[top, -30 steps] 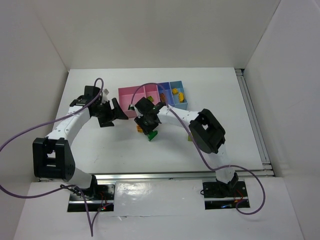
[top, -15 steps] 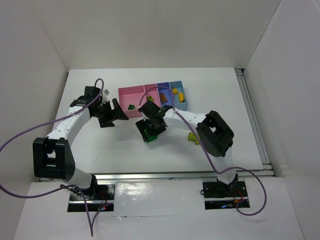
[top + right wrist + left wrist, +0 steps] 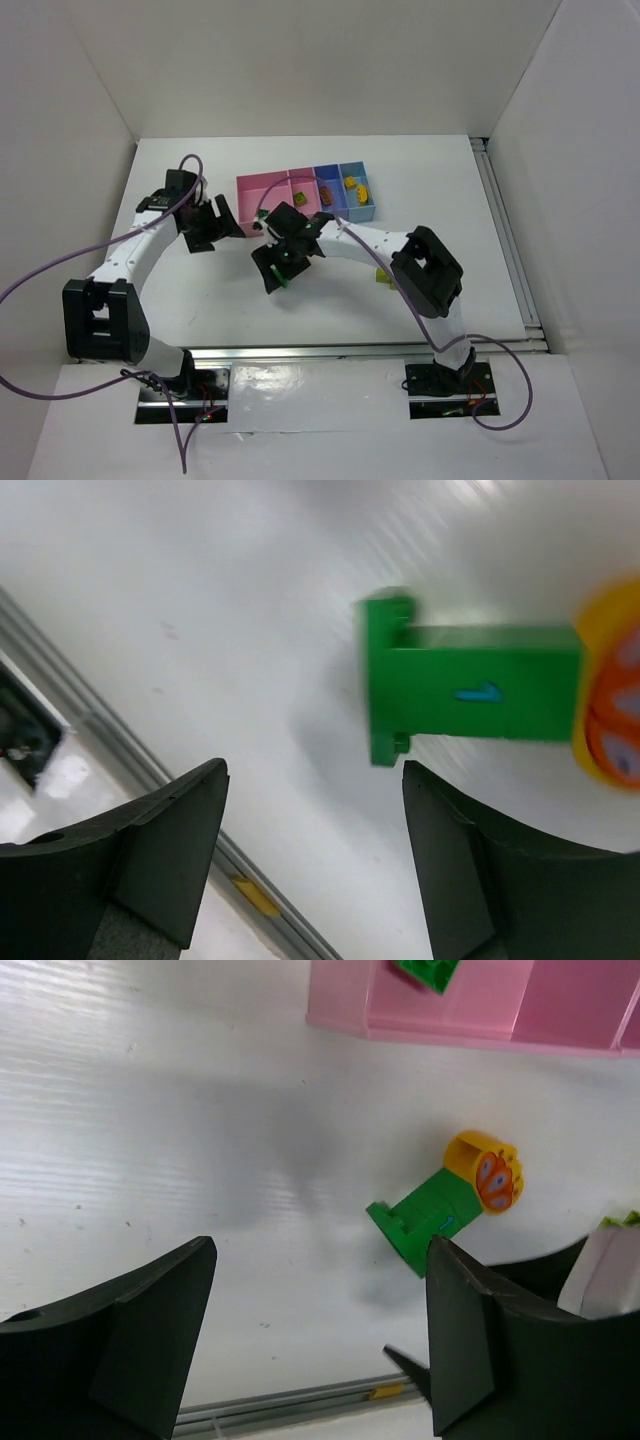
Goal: Sort the legos into containers by color
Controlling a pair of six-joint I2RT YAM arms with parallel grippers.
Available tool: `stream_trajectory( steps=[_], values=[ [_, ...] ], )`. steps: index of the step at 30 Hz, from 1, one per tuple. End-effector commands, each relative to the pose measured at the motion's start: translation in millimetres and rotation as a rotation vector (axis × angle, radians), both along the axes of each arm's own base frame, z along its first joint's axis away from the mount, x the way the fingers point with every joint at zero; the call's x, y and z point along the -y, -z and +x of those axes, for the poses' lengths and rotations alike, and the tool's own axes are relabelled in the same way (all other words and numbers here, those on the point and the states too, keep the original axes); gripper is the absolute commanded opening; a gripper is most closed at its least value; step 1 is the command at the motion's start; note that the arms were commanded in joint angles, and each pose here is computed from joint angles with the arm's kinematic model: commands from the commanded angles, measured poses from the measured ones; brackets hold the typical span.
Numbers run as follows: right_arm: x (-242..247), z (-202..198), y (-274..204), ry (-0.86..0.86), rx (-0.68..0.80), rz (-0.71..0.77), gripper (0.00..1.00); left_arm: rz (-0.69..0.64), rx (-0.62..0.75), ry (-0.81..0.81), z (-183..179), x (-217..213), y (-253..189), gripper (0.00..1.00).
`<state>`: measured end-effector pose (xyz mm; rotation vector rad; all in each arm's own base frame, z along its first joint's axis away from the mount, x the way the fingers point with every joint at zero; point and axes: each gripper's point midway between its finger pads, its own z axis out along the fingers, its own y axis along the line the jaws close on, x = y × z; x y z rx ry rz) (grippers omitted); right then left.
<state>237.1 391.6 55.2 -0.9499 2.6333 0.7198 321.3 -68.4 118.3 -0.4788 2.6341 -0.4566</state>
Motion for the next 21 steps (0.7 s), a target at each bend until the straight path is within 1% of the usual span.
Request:
stream_trajectory(
  steps=[1,2,3,4,7,8,9,12,14,15,17,18,21],
  values=[
    [-37.6,-0.2,-34.8,-0.097,0.065,0.109,0.77,0.071,0.087,-0.047,12.2,-17.0,-28.0,0.86],
    [-36.5,3.1,-44.4,-0.087,0.093,0.116,0.77,0.075,0.101,-0.040,14.9,-17.3,-32.3,0.86],
    [-31.1,2.9,-43.0,-0.077,0.102,0.102,0.77,0.057,0.094,-0.014,14.2,-12.8,-30.3,0.86],
    [-21.2,12.0,-44.8,-0.047,0.113,0.094,0.77,0.053,0.107,-0.002,16.2,-11.5,-34.3,0.86],
    [5.9,22.7,-53.4,0.049,0.148,0.081,0.77,0.031,0.083,0.069,17.6,-1.2,-25.4,0.86],
    [20.6,36.2,-54.2,0.113,0.181,0.059,0.77,0.022,0.060,0.075,15.6,0.6,-20.6,0.86],
    [32.2,41.2,-61.8,0.155,0.205,0.054,0.77,0.013,0.034,0.092,14.9,6.2,-12.8,0.86],
    [61.1,57.1,-51.2,0.246,0.234,-0.031,0.76,-0.029,-0.006,0.136,7.8,25.9,-3.8,0.86],
    [67.2,61.4,-48.8,0.251,0.244,-0.083,0.76,-0.046,-0.023,0.157,3.5,40.2,0.5,0.86],
    [71.8,66.1,-41.2,0.256,0.255,-0.128,0.78,-0.046,-0.023,0.168,2.3,43.7,0.5,0.86],
    [73.1,72.6,-40.6,0.234,0.281,-0.158,0.82,-0.041,-0.037,0.177,0.4,49.6,4.3,0.86],
    [77.9,72.1,-29.7,0.223,0.274,-0.198,0.84,-0.040,-0.046,0.177,0.4,49.6,7.2,0.86],
    [76.8,74.8,-25.7,0.159,0.292,-0.213,0.85,-0.052,-0.047,0.192,-1.5,54.7,6.4,0.86]
  ],
)
